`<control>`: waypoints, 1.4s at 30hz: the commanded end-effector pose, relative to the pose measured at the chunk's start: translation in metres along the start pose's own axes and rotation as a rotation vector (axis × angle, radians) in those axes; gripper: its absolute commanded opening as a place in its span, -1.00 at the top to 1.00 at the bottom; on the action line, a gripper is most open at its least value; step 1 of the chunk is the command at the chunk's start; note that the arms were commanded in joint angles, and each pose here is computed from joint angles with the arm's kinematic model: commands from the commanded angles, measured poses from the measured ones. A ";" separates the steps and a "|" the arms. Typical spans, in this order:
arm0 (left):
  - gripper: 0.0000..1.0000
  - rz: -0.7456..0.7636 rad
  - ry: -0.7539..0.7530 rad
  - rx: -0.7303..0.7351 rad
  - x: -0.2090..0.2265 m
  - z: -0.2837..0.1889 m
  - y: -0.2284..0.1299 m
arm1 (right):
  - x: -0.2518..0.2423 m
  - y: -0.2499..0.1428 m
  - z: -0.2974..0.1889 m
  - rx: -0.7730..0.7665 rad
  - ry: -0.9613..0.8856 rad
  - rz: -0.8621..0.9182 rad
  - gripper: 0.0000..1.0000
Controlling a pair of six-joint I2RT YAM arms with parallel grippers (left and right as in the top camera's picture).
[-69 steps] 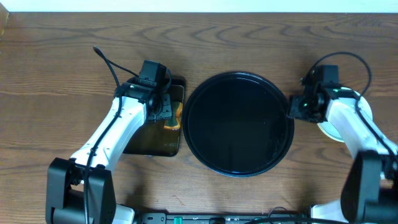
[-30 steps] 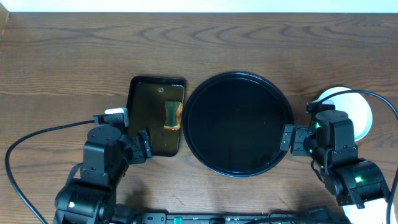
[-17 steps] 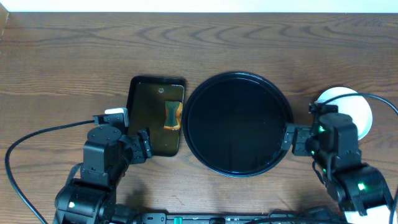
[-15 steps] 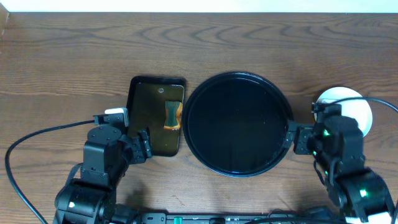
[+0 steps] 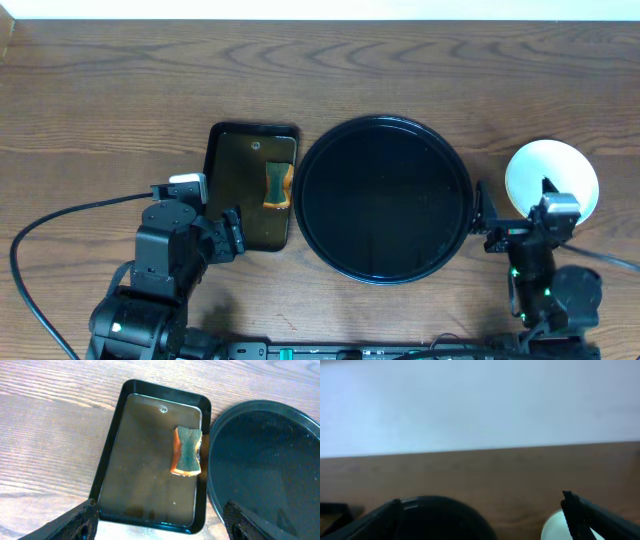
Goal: Clean dirty plates on tray and stack at the side
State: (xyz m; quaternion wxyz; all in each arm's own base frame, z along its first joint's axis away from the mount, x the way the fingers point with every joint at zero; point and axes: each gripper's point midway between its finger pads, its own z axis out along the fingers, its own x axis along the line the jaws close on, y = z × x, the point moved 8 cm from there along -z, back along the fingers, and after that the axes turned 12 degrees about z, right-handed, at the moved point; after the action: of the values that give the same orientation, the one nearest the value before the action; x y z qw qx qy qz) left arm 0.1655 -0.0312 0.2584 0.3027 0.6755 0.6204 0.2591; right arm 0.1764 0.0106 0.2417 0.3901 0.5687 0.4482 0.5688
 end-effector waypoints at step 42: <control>-0.61 0.019 0.000 0.003 0.000 0.001 -0.001 | -0.023 -0.075 -0.007 0.032 0.050 -0.066 -0.99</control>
State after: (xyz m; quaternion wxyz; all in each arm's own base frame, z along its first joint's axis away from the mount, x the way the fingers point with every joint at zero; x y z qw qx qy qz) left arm 0.1655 -0.0312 0.2584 0.3026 0.6755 0.6205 0.2592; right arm 0.1665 0.0107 0.1638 0.3851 0.5496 0.4825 0.5629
